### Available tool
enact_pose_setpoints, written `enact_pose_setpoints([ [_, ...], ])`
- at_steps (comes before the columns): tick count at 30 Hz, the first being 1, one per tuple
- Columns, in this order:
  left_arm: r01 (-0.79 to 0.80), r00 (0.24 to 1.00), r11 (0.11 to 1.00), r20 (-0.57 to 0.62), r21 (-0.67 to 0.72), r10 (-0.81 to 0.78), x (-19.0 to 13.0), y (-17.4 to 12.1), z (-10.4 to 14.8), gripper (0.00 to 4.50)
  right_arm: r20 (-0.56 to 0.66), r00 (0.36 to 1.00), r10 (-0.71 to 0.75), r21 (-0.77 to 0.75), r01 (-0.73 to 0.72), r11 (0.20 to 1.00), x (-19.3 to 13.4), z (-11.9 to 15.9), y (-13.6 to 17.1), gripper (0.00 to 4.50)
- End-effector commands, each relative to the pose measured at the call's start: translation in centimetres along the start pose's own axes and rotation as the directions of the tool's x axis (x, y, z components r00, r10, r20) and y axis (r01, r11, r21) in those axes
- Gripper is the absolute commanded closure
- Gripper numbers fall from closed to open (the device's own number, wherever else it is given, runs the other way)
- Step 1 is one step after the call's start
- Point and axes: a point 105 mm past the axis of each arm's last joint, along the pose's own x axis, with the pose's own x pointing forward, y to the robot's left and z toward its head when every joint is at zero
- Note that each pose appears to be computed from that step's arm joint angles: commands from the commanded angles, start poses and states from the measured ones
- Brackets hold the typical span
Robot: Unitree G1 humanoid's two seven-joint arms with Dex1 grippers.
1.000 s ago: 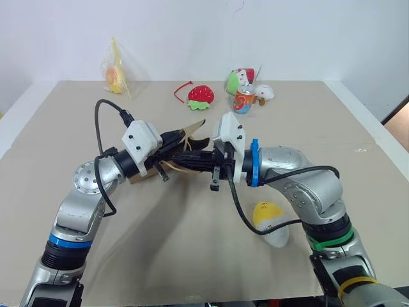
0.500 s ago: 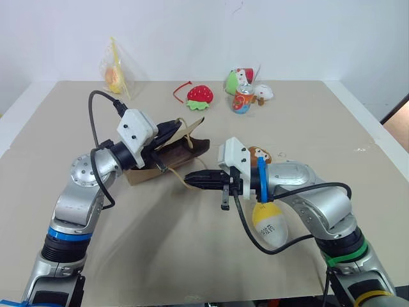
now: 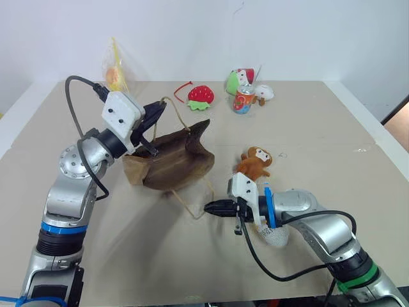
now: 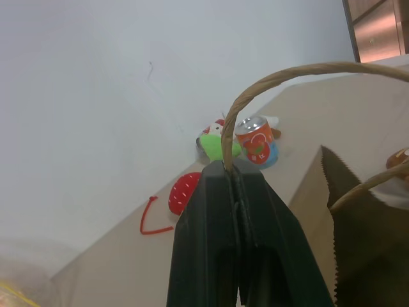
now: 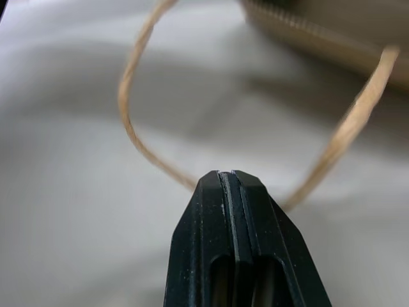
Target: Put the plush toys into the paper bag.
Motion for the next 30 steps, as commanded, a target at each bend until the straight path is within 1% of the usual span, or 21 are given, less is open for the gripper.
enact_pose_setpoints([
  [1,0.062,0.996,0.997,0.058,0.046,-0.064,-0.1,-1.4,1.5,4.5,0.08,0.996,-0.025,-0.06,0.029,0.998,-0.7,2.6,-1.0,4.4],
  [4,0.091,0.994,0.994,0.053,0.055,-0.094,-0.4,-2.2,1.3,4.5,0.134,0.99,-0.031,-0.11,0.046,0.993,-1.5,5.2,-1.6,4.4],
  [6,0.102,0.993,0.993,0.051,0.066,-0.106,-0.5,-2.4,1.3,4.5,0.156,0.987,-0.031,-0.127,0.051,0.991,-2.0,6.3,-1.8,4.4],
  [10,0.098,0.994,0.994,0.05,0.038,-0.1,-0.6,-2.4,1.1,4.5,0.202,0.976,-0.081,-0.178,0.118,0.977,-4.2,8.8,-3.5,4.4],
  [12,0.103,0.993,0.994,0.047,0.029,-0.105,-0.7,-2.6,0.9,4.5,0.229,0.969,-0.088,-0.192,0.134,0.972,-4.9,9.8,-3.9,4.4],
  [16,0.117,0.992,0.993,0.045,0.017,-0.118,-0.9,-3.2,0.8,4.5,0.308,0.949,-0.069,-0.25,0.151,0.956,-5.5,13.1,-3.9,4.4],
  [19,0.127,0.99,0.992,0.065,0.006,-0.127,-0.8,-3.4,0.9,4.5,0.379,0.925,-0.023,-0.261,0.131,0.956,-5.2,15.6,-3.2,4.4],
  [21,0.165,0.984,0.986,0.067,0.009,-0.165,-0.9,-4.0,0.9,4.5,0.397,0.918,-0.018,-0.238,0.122,0.964,-4.8,16.0,-3.2,4.4],
  [22,0.19,0.98,0.982,0.065,0.016,-0.191,-1.0,-4.3,0.8,4.5,0.384,0.923,-0.022,-0.238,0.121,0.964,-4.7,15.7,-3.3,4.4],
  [27,0.346,0.936,0.938,0.072,0.002,-0.345,-2.6,-6.6,0.7,4.5,0.28,0.96,-0.024,-0.236,0.093,0.967,-5.1,13.0,-3.7,4.4],
  [30,0.448,0.893,0.892,0.074,-0.054,-0.444,-3.6,-8.1,0.6,4.5,0.221,0.975,-0.015,-0.242,0.07,0.968,-5.4,11.5,-3.7,4.4],
])
